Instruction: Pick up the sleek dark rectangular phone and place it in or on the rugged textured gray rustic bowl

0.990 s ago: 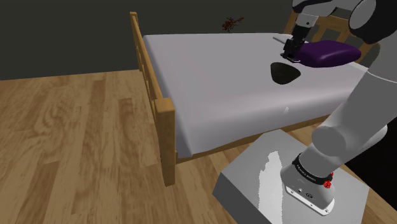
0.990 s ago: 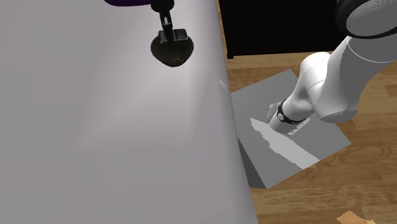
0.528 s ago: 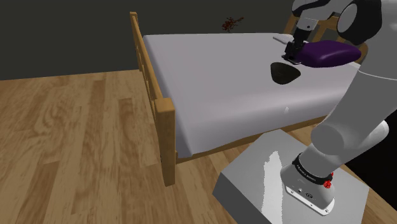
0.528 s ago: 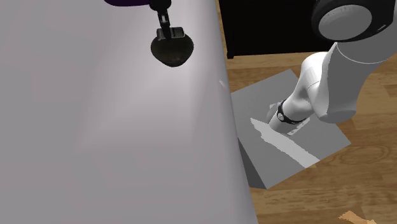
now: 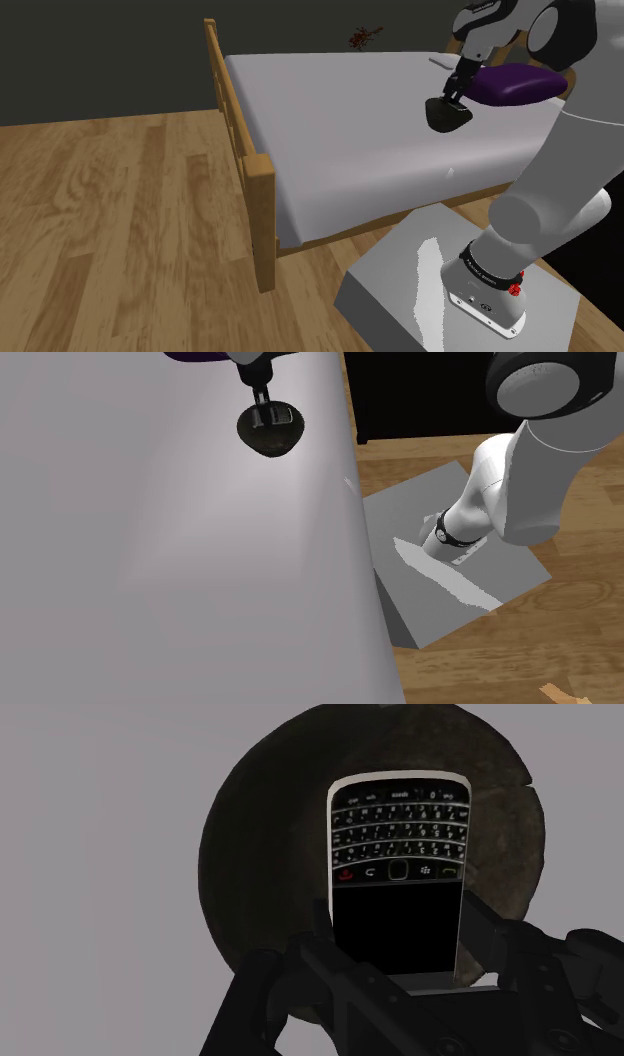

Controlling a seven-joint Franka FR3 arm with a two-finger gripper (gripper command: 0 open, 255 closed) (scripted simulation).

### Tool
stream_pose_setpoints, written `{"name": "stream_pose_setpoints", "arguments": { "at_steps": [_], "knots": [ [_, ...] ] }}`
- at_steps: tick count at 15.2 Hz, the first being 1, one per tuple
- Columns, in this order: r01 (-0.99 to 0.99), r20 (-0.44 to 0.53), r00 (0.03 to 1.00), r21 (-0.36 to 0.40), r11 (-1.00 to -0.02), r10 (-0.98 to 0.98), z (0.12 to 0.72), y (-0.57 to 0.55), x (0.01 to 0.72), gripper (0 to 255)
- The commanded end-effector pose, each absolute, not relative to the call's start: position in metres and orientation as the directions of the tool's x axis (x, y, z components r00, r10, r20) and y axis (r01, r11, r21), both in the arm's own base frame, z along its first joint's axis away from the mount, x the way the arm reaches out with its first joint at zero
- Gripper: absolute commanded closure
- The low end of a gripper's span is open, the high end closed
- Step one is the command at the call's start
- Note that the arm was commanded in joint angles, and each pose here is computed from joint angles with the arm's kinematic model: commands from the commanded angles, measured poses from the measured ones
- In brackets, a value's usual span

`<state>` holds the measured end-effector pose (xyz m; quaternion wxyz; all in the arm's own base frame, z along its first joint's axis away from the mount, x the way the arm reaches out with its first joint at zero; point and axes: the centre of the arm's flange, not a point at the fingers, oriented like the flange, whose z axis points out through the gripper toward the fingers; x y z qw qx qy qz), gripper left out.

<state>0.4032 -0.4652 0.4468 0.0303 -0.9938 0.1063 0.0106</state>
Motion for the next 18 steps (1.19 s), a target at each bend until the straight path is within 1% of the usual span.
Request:
{"name": "stream_pose_setpoints", "arguments": {
  "at_steps": [1,9,10,15,18],
  "knots": [
    [-0.212,-0.027,0.977,-0.058,-0.976,-0.211,0.434,-0.466,0.404,255],
    [-0.212,-0.027,0.977,-0.058,-0.976,-0.211,0.434,-0.466,0.404,255],
    [-0.212,-0.027,0.977,-0.058,-0.976,-0.211,0.434,-0.466,0.404,0],
    [-0.212,-0.027,0.977,-0.058,-0.976,-0.211,0.434,-0.466,0.404,0],
    [-0.212,-0.027,0.977,-0.058,-0.976,-0.211,0.473,-0.468,0.405,0]
  ]
}}
